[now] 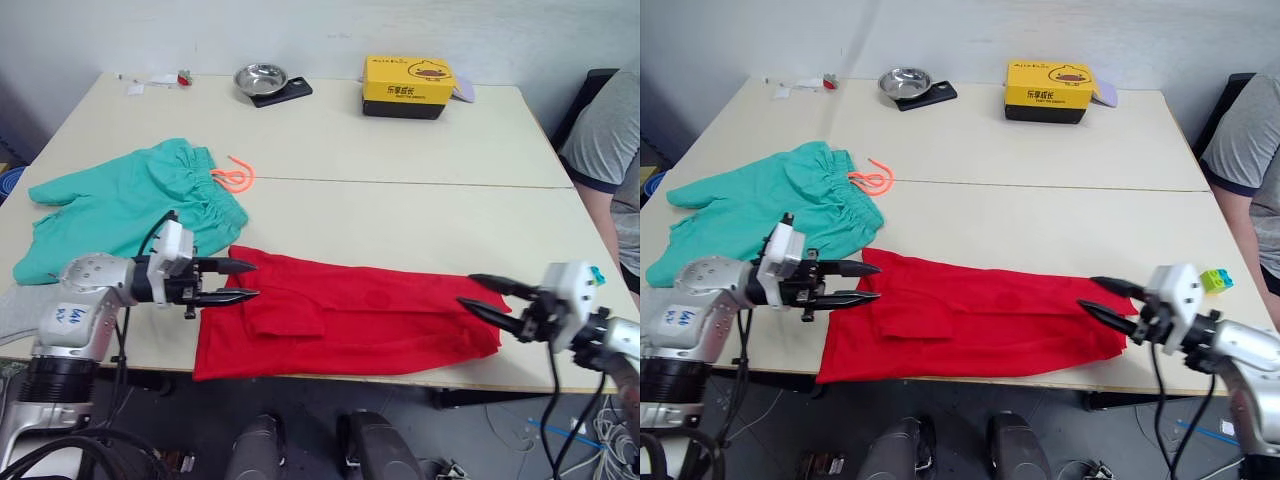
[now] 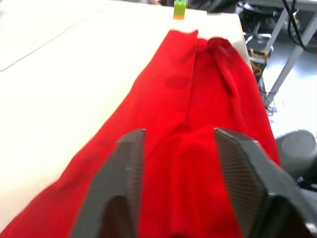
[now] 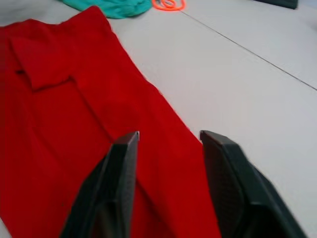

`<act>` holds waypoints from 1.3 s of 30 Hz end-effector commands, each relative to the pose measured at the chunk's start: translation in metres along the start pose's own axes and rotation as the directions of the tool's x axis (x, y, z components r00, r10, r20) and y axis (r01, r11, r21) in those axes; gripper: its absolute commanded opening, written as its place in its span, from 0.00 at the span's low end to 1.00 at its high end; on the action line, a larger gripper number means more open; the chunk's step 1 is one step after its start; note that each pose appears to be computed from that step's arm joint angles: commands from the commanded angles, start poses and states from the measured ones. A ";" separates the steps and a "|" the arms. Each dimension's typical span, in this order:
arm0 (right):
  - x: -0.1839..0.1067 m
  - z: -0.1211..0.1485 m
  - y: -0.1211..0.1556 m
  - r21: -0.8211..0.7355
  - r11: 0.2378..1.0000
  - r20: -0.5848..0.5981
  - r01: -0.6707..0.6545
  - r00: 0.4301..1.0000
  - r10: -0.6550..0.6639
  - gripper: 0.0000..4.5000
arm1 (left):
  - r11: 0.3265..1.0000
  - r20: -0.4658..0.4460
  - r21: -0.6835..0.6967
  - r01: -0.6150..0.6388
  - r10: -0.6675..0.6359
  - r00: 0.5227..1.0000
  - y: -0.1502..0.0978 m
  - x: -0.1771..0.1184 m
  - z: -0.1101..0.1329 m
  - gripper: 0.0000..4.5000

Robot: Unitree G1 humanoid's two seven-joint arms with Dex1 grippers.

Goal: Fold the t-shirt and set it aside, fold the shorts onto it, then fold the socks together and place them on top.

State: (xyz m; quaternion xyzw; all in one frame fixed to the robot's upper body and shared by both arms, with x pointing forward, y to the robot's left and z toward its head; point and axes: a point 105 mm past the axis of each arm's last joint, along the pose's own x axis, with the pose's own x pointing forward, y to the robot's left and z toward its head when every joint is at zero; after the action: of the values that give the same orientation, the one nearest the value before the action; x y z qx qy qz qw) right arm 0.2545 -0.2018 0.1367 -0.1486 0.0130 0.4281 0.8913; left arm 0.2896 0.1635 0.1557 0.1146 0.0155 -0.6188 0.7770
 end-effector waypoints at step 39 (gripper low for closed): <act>-0.016 -0.047 0.035 0.076 0.996 -0.189 0.054 0.981 -0.039 0.00 | 0.999 -0.118 0.014 -0.050 0.051 0.992 -0.032 0.026 -0.047 0.00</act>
State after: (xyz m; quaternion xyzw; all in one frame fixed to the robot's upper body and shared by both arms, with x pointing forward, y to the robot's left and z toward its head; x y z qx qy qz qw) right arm 0.2226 -0.2069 0.0872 -0.1352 0.1092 0.4015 0.8992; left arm 0.2722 0.1411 0.1037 0.1384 0.0478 -0.5937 0.7912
